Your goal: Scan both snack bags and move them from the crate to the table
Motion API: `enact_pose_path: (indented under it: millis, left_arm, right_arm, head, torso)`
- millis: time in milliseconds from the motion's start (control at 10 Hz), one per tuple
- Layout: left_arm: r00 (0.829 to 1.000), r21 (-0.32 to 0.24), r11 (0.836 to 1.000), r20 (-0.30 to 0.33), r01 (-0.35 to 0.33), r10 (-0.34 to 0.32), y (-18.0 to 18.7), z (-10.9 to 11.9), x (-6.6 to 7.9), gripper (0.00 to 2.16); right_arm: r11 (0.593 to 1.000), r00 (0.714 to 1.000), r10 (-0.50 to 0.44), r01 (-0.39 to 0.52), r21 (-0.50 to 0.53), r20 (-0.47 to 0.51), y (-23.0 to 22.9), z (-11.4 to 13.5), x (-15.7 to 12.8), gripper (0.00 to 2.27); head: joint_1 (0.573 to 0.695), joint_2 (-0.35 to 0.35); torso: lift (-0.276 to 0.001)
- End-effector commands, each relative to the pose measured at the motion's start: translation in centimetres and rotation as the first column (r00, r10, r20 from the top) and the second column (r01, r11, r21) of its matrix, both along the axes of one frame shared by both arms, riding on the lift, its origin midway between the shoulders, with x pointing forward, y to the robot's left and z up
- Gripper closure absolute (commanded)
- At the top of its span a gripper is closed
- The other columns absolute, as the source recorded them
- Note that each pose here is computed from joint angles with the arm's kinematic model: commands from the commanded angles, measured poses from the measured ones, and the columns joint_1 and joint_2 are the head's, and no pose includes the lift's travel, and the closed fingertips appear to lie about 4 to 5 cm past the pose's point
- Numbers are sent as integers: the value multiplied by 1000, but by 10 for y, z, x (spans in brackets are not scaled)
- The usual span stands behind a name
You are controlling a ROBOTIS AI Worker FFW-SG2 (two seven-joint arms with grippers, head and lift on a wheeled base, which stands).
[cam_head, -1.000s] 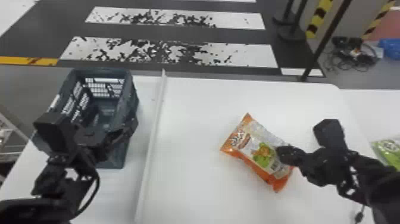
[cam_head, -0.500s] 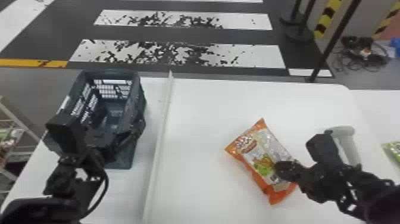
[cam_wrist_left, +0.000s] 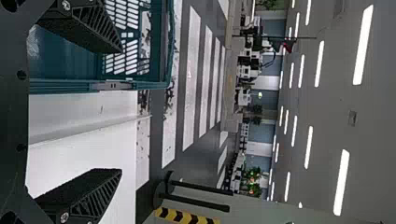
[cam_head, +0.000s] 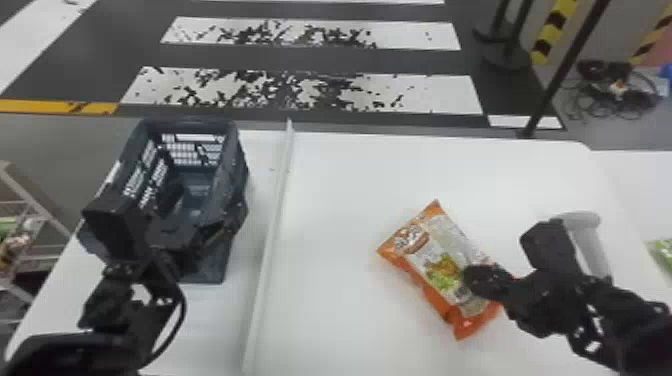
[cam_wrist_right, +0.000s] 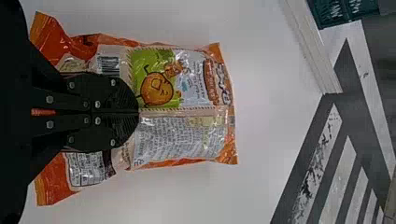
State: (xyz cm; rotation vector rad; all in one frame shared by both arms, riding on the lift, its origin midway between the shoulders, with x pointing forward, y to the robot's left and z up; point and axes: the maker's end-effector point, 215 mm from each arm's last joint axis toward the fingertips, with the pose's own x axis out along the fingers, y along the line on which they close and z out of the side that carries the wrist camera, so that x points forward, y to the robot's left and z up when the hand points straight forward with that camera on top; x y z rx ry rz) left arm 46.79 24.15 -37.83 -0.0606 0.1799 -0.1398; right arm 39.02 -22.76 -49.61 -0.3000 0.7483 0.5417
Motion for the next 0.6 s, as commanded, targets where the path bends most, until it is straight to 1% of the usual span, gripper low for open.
enact_pose_path:
  millis: [0, 100, 200, 500]
  left_arm:
    - [1000, 0, 1000, 1, 0, 0, 0, 1, 0, 87]
    - [1000, 0, 1000, 4, 0, 0, 0, 2, 0, 87]
    - [1000, 0, 1000, 0, 0, 0, 0, 0, 0, 87]
    - [1000, 1, 1000, 3, -2, 2, 1, 1, 0, 87]
  right_arm:
    - [1000, 998, -18, 17, 18, 54, -1, 32, 7, 2250]
    - [999, 997, -18, 16, 31, 69, 2, 44, 7, 2250]
    - [999, 998, -9, 7, 36, 68, 7, 48, 2, 2250]
    - [999, 999, 13, -14, 48, 30, 14, 38, -17, 2250]
  head:
    - [695, 18]
    - [695, 18]
    - [695, 18]
    - [695, 32]
  torso:
    - [-88]
    - [-88]
    - [-88]
    - [-88]
